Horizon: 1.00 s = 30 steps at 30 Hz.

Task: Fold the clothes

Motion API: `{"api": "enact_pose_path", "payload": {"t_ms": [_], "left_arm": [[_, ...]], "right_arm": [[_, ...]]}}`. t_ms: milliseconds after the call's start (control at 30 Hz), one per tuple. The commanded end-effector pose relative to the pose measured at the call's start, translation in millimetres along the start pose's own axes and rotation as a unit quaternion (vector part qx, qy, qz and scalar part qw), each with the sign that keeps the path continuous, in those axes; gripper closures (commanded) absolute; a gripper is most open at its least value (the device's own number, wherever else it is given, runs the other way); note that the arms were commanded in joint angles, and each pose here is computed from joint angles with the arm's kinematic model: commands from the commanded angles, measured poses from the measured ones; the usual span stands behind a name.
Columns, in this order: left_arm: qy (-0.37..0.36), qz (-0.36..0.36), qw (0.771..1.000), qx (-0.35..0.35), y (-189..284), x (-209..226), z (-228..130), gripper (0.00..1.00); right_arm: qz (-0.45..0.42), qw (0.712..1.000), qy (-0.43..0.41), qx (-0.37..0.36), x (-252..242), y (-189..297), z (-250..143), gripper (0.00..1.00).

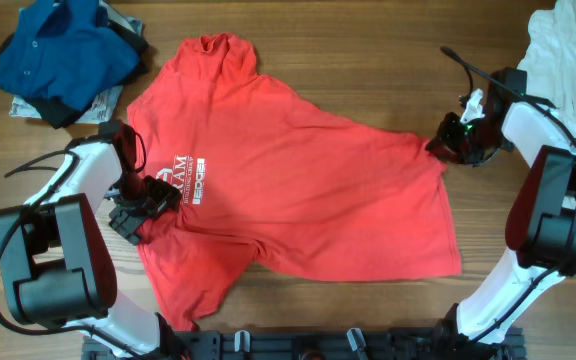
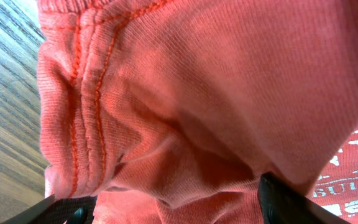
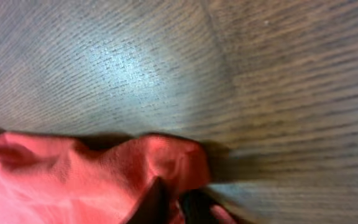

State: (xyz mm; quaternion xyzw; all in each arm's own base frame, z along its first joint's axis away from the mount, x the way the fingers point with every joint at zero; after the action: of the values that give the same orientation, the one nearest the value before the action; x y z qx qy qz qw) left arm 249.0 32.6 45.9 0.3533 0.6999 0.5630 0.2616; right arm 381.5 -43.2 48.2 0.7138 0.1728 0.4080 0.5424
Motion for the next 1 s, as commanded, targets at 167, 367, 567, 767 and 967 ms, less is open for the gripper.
{"api": "enact_pose_path", "payload": {"t_ms": [167,367,567,767,967], "left_arm": [[-0.005,0.002,1.000,0.008,-11.8,-1.0,0.4,0.16],[-0.005,0.002,1.000,0.009,-11.8,-0.9,0.2,0.16],[-0.006,0.000,1.000,0.005,-11.8,-1.6,1.5,0.16],[-0.006,-0.001,1.000,0.004,-11.9,-2.0,2.2,0.16],[-0.006,-0.005,1.000,0.006,-11.8,-3.1,1.5,0.16]], "right_arm": [[0.061,0.998,-0.006,-0.023,27.6,-9.9,9.9,0.96],[0.045,0.997,0.001,-0.064,46.4,-4.3,9.0,0.96],[-0.010,0.994,0.031,-0.104,69.1,46.7,-29.4,0.96],[-0.068,0.990,0.111,0.056,80.7,6.8,-141.7,0.96],[-0.138,0.977,0.126,0.101,73.9,-8.7,-206.3,0.96]]}}
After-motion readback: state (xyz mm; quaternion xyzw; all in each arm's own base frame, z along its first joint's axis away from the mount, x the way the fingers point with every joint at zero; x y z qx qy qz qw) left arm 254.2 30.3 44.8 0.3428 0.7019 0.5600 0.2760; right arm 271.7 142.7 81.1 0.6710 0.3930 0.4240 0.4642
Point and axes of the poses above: each gripper's point midway between its finger pads, its own y axis back along the fingers, its own x axis along the line the jaws close on, z = x × y, the point moved 5 cm from there along y, back along the fingers, and after that the axes turned 14 degrees about -y, right-handed, at the moved point
